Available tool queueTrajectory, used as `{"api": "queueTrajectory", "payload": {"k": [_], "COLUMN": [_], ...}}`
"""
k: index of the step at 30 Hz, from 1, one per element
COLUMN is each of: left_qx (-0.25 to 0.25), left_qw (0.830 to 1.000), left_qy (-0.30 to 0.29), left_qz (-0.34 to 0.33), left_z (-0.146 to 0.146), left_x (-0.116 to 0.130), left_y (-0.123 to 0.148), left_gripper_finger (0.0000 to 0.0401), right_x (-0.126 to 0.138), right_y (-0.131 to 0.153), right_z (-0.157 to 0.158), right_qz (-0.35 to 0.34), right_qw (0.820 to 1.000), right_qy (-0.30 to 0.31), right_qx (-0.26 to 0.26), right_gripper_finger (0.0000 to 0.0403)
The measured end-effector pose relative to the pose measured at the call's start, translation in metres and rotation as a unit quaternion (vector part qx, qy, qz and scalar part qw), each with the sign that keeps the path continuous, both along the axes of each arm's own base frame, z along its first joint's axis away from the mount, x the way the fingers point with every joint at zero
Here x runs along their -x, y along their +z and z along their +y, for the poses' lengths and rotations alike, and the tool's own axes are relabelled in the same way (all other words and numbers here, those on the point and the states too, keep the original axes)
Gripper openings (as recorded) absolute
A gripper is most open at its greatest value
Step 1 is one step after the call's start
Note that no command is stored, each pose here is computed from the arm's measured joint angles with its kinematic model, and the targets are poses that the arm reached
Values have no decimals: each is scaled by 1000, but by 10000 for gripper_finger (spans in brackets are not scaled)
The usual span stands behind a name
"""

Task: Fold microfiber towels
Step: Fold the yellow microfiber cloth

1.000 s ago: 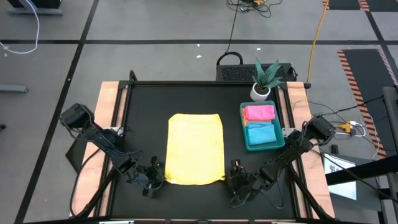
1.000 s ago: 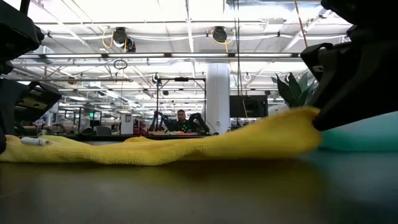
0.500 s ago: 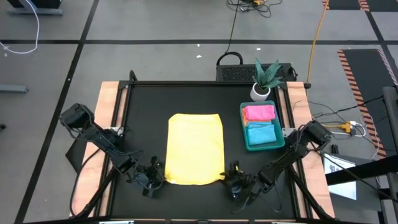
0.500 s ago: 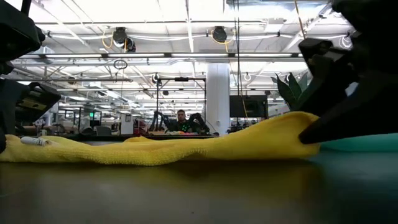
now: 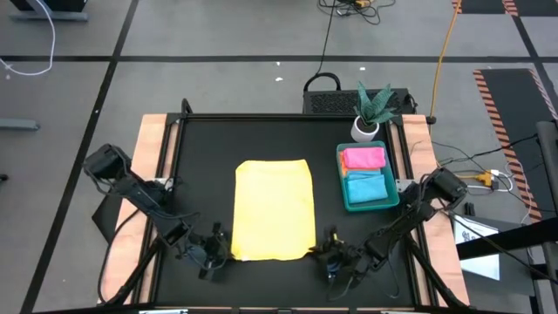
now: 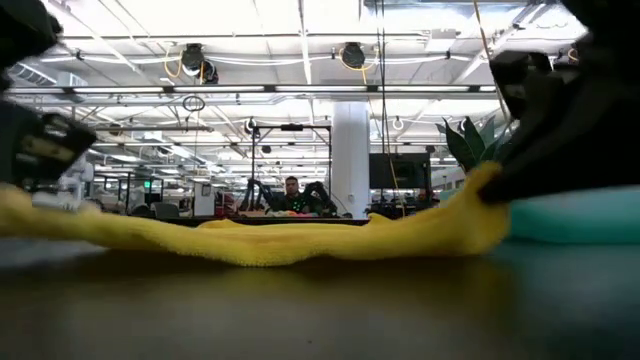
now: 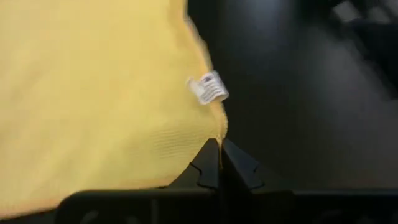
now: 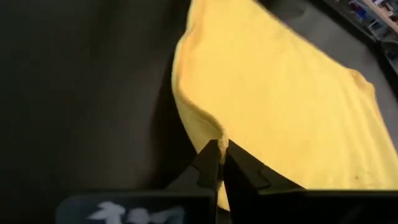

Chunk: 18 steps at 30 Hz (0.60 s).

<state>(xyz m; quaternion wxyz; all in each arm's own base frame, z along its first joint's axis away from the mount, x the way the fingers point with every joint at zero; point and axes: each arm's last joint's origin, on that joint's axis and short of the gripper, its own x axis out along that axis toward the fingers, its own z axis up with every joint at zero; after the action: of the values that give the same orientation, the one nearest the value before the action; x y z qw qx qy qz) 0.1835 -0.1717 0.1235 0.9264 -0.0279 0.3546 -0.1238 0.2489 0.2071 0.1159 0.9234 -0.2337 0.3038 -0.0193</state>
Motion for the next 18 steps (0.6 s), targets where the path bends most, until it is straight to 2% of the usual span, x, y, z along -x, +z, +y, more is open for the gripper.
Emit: {"api": "queueTrajectory", "payload": {"k": [4, 8, 11, 14, 18], "left_qx": [-3, -13, -16, -13, -71], "left_qw": [999, 996, 993, 987, 968], "left_qy": [-29, -43, -46, -21, 28], "left_qz": [-30, -71, -106, -162, -238], "left_z": [-12, -27, -34, -39, -34], "left_x": [-3, -5, -2, -1, 6], "left_y": [24, 64, 99, 140, 189], "left_gripper_finger": [4, 4, 3, 7, 3], "right_x": [3, 9, 16, 23, 33], "right_y": [22, 58, 90, 124, 165], "right_z": [3, 11, 16, 16, 2], "right_qz": [-35, -101, -164, -235, -308], "right_qw": [999, 990, 975, 953, 926], "right_qy": [0, 22, 50, 69, 69], "right_qx": [-41, -99, -138, -178, -205], "right_gripper_finger": [2, 2, 2, 1, 1]}}
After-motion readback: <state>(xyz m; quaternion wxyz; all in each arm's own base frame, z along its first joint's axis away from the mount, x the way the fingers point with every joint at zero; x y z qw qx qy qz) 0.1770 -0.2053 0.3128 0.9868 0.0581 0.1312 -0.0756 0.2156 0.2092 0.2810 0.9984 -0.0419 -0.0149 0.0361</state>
